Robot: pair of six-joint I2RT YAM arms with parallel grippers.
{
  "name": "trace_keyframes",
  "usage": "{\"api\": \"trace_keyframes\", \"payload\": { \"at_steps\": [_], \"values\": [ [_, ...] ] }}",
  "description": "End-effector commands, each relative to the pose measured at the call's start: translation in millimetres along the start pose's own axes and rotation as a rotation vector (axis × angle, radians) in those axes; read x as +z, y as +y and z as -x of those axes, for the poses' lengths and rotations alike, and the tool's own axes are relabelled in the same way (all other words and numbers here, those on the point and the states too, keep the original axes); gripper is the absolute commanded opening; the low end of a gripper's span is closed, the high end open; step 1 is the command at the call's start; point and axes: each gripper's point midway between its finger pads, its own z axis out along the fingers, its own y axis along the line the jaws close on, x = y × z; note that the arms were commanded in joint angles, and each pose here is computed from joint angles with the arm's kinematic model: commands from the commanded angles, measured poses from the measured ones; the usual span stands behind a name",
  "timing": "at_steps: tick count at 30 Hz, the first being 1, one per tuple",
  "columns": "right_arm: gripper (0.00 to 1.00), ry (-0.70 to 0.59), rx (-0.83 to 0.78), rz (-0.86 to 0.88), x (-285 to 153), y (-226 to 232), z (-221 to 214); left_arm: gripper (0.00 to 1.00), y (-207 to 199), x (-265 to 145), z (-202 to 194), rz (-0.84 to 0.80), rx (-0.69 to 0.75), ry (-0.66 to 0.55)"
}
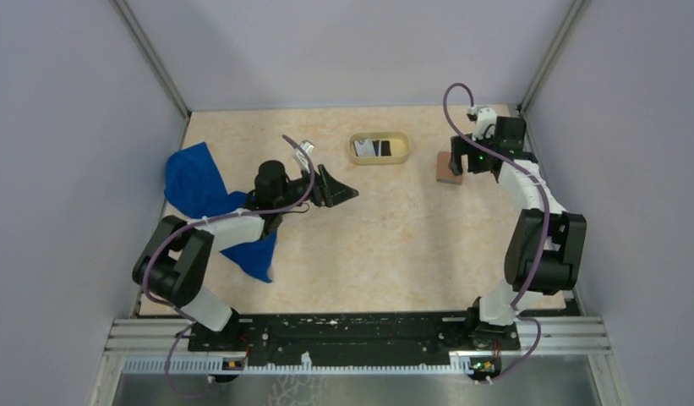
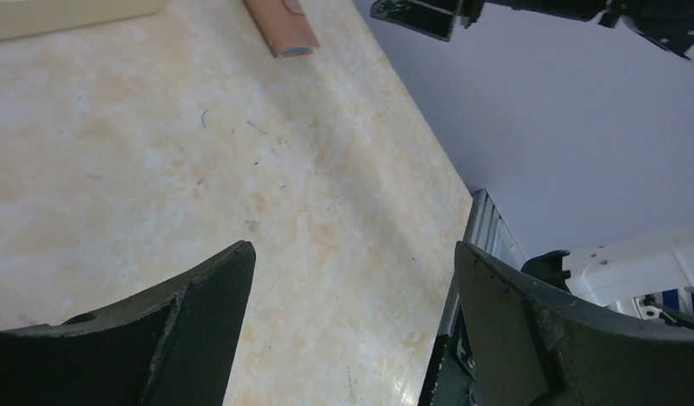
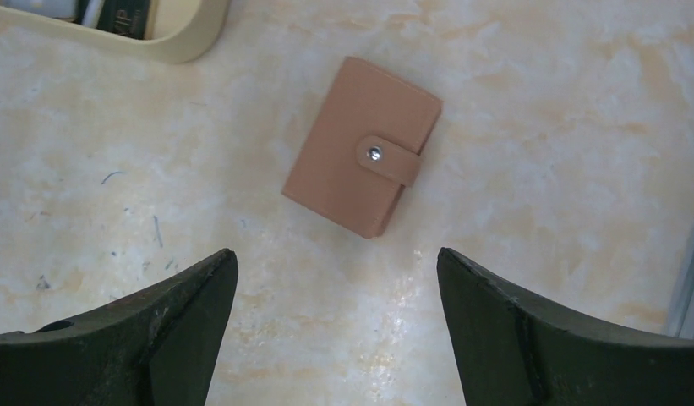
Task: Put the credit cards into the card holder
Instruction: Move the card holder to the center of the board.
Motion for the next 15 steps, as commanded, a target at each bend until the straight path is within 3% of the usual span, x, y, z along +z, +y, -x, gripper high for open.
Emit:
{"api": "trace_keyframes", "payload": {
  "at_steps": [1,4,6,10,15],
  "values": [
    [0.85,0.002,0.115,0.005,11.2,-20.6,-4.7,0.93,-24.0,18.8,11.5,-0.171,0.035,-0.066],
    [0.81,0.029,0.227,0.109,31.7,-6.0,-17.6,0.84,-21.0,18.7,-6.2,-0.284,-0.021,-0.08],
    [0.78,0.024,0.304,0.14,41.2,-1.3,-18.6,0.98,-33.2,6.7,-9.4,-0.392,-0.021,-0.092],
    [0.72,0.014,0.439,0.126,55.5,-6.8,-14.0,0.99,-24.1,3.7,-12.6,-0.345,-0.038,-0.09],
    [0.67,0.057,0.467,0.017,72.9,-31.6,-26.9,0.99,-9.0,9.2,-15.9,-0.261,-0.065,-0.079]
  ]
}}
